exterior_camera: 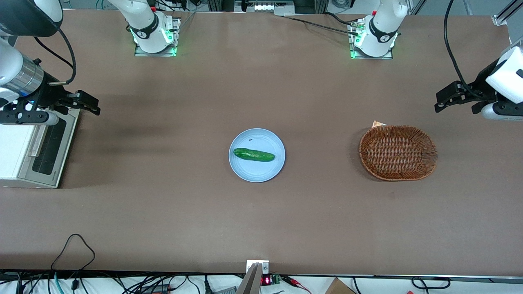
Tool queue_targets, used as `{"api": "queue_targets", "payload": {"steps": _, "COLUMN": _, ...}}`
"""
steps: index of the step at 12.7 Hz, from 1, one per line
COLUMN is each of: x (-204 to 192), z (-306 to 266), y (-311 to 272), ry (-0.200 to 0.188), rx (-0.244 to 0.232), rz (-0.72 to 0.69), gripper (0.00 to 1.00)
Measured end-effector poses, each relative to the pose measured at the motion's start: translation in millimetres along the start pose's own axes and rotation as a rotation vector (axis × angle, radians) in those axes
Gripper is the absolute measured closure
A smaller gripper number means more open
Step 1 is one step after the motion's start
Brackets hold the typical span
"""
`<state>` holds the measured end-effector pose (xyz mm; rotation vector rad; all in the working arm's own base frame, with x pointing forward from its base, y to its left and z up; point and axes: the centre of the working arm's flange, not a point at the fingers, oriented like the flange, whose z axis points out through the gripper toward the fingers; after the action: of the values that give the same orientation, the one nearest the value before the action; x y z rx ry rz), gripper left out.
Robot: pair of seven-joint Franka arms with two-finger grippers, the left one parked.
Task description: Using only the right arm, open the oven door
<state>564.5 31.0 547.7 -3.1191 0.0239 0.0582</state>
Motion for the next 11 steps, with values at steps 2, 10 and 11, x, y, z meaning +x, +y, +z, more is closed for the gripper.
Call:
{"api": "queue_targets", "payload": {"steps": 2, "x": -0.2, "z": 0.0, "y": 0.0, "ry": -0.001, "rx": 0.0, "rz": 0.0, "gripper": 0.0}}
{"api": "queue_targets", "payload": {"steps": 10, "x": -0.6, "z": -0.6, "y": 0.0, "ry": -0.005, "rx": 0.0, "rz": 0.0, "gripper": 0.0}}
{"api": "queue_targets", "payload": {"steps": 11, "x": -1.5, "z": 0.1, "y": 0.1, "ry": -0.013, "rx": -0.001, "rz": 0.0, "gripper": 0.0}}
